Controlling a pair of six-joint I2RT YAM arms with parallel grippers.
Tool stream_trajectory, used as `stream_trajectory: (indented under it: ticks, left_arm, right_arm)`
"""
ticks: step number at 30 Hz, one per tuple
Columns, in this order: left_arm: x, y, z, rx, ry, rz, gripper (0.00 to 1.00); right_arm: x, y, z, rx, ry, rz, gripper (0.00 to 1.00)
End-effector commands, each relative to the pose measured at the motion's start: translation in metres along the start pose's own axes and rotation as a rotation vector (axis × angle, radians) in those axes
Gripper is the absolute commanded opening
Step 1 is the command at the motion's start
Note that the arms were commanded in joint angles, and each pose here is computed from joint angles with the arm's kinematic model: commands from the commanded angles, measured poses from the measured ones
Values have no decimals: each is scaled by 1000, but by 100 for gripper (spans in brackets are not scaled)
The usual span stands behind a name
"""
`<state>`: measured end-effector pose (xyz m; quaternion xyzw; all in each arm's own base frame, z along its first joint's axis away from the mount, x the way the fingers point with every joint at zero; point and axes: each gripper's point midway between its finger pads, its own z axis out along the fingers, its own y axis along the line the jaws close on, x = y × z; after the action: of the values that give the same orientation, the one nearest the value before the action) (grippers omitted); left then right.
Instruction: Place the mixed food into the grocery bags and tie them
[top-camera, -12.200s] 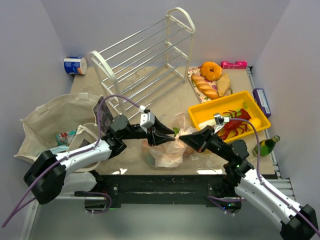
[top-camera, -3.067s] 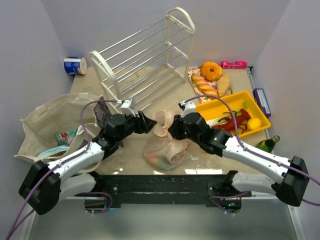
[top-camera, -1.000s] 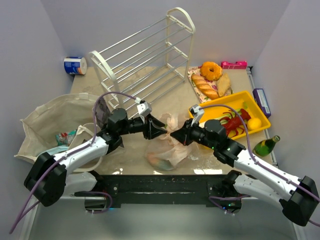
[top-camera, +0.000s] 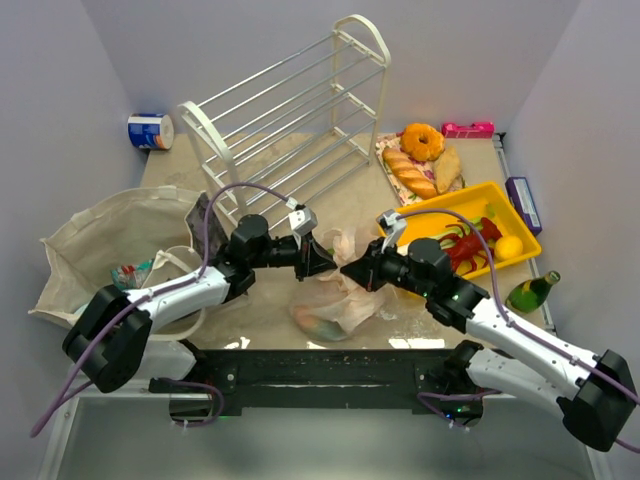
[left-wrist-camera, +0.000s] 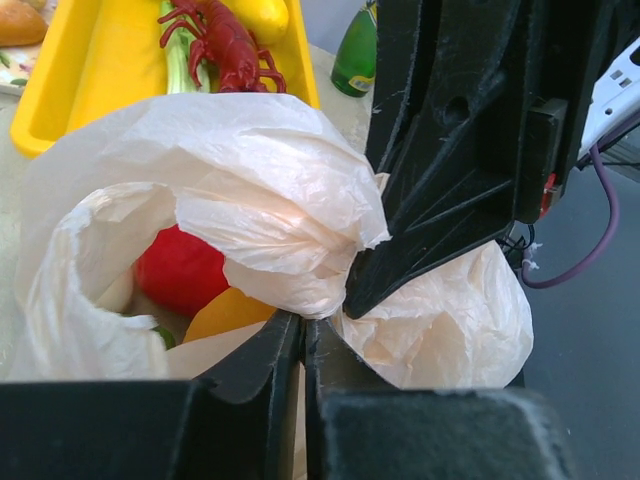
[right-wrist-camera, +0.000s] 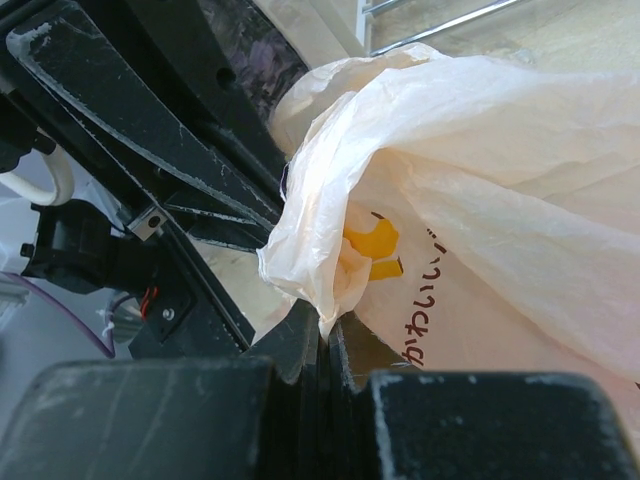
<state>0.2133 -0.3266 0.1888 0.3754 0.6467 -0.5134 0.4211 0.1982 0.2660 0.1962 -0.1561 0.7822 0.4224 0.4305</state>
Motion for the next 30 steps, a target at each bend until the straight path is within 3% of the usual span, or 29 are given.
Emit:
stream_trajectory:
  ticks: [1, 4, 6, 9, 10, 14, 15, 23, 27, 30]
  left_arm:
    - [-27, -6, 5, 26, -58, 75, 0]
    - [-31, -6, 0, -9, -70, 79, 0]
    - [-30, -3, -2, -30, -71, 73, 0]
    - [-27, 0, -1, -44, -59, 61, 0]
    - [-24, 1, 0, -43, -50, 53, 0]
    - [-23, 3, 1, -45, -42, 47, 0]
    - [-26, 2, 1, -46, -45, 52, 0]
    - [-27, 6, 1, -68, -32, 49, 0]
    - [-26, 7, 0, -80, -22, 49, 0]
    - [-26, 8, -1, -90, -20, 45, 0]
  right_arm:
    - [-9, 10, 2, -43, -7, -23, 0]
    - [-16, 12, 4, -28, 9, -32, 1]
    - [-17, 15, 6, -34, 27, -49, 10]
    - [-23, 19, 2, -31, 36, -56, 39]
    - [-33, 21, -2, -18, 9, -57, 55]
    - [-53, 19, -22, 53, -38, -69, 81]
    - [-50, 16, -28, 78, -22, -71, 84]
    - [-54, 15, -84, 153, -41, -99, 89]
    - [-28, 0, -114, 259, 51, -30, 74]
    - [-6, -5, -124, 290, 130, 37, 69]
